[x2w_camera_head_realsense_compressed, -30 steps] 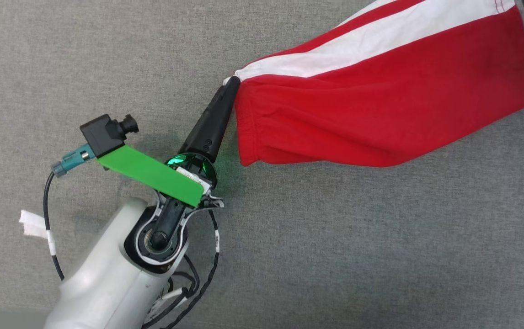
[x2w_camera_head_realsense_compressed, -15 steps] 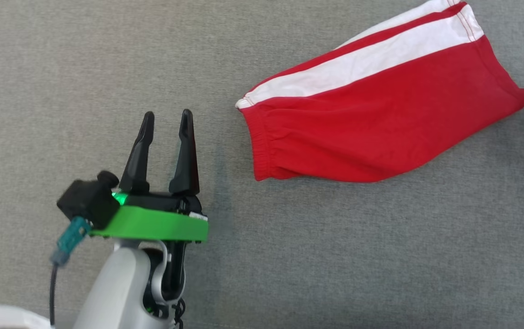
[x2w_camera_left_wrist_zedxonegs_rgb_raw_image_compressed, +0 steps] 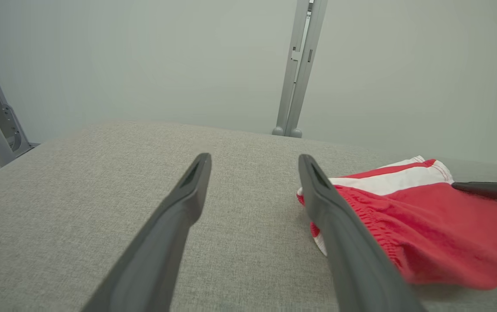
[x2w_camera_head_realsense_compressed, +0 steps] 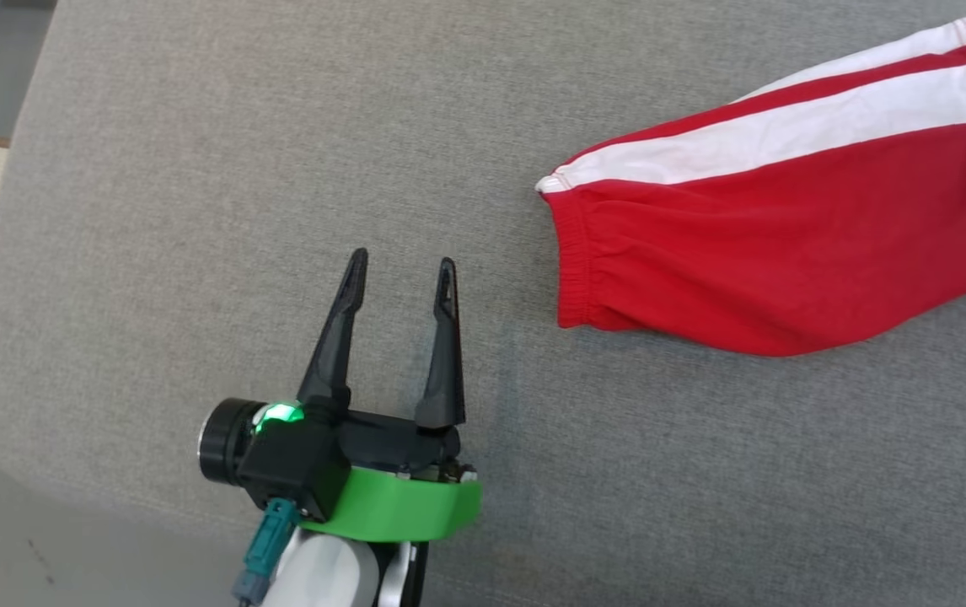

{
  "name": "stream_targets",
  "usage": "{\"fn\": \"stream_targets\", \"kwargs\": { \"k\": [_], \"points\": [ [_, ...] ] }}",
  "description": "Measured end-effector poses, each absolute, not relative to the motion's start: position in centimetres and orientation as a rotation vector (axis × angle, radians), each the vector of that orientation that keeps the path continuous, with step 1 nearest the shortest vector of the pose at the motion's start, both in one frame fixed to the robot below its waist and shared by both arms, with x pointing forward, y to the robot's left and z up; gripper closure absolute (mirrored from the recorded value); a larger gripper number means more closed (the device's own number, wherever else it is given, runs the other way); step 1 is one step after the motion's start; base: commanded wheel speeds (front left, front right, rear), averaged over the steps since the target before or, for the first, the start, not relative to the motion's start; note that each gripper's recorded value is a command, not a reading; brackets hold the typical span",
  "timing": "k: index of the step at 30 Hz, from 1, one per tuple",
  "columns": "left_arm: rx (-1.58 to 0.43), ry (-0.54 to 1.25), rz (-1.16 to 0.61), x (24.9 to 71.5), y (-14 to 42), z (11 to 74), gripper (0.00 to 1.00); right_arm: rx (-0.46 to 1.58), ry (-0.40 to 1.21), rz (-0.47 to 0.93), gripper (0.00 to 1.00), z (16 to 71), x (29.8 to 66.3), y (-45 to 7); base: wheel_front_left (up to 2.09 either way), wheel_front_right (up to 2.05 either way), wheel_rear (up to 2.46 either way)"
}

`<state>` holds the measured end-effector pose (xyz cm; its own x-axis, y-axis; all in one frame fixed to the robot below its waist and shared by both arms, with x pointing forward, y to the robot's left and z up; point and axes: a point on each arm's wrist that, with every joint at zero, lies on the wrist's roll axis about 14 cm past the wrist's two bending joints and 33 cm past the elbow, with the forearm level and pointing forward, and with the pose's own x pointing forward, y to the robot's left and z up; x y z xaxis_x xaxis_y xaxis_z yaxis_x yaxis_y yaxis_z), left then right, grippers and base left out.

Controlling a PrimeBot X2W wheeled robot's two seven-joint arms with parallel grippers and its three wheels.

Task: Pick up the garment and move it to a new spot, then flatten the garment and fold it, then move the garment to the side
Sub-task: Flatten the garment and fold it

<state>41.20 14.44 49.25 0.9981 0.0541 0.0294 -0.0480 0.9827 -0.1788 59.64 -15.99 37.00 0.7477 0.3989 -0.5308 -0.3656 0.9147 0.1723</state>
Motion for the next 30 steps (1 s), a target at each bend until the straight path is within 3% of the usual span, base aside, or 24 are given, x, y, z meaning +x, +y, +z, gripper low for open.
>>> {"fn": "stream_targets", "kwargs": {
  "k": [4, 5, 6, 7, 14, 25, 30],
  "points": [
    [-0.186, -0.019, 0.077, 40.9, 14.6, 49.0, 0.0, 0.043, 0.66, 0.429, 0.0, 35.7, 59.9, -15.1, 0.0, 0.0, 0.0],
    [-0.186, -0.017, 0.076, 40.8, 14.5, 48.9, 0.0, 0.045, 0.666, 0.433, 0.24, 35.6, 59.8, -14.9, 0.0, 0.0, 0.0],
    [-0.188, -0.016, 0.073, 40.8, 14.4, 48.9, 0.0, 0.052, 0.668, 0.434, 0.74, 35.5, 59.8, -14.7, 0.0, 0.0, 0.0],
    [-0.191, -0.016, 0.07, 40.8, 14.3, 48.9, 0.0, 0.061, 0.673, 0.436, 1.0, 35.6, 59.7, -14.5, 0.0, 0.0, 0.0],
    [-0.208, -0.025, 0.031, 41.3, 13.3, 49.1, 0.0, 0.082, 0.662, 0.467, 1.0, 36.4, 57.9, -14.6, 0.0, 0.0, 0.0],
    [-0.244, -0.04, -0.073, 41.9, 10.3, 49.5, 0.0, -0.032, 0.61, 0.322, 1.0, 39.8, 55.6, -23.9, 0.0, 0.0, 0.0],
    [-0.252, -0.046, -0.102, 41.9, 9.5, 49.8, 0.0, -0.087, 0.553, 0.357, 1.0, 42.8, 55.7, -23.5, 0.0, 0.0, 0.0]
  ]
}}
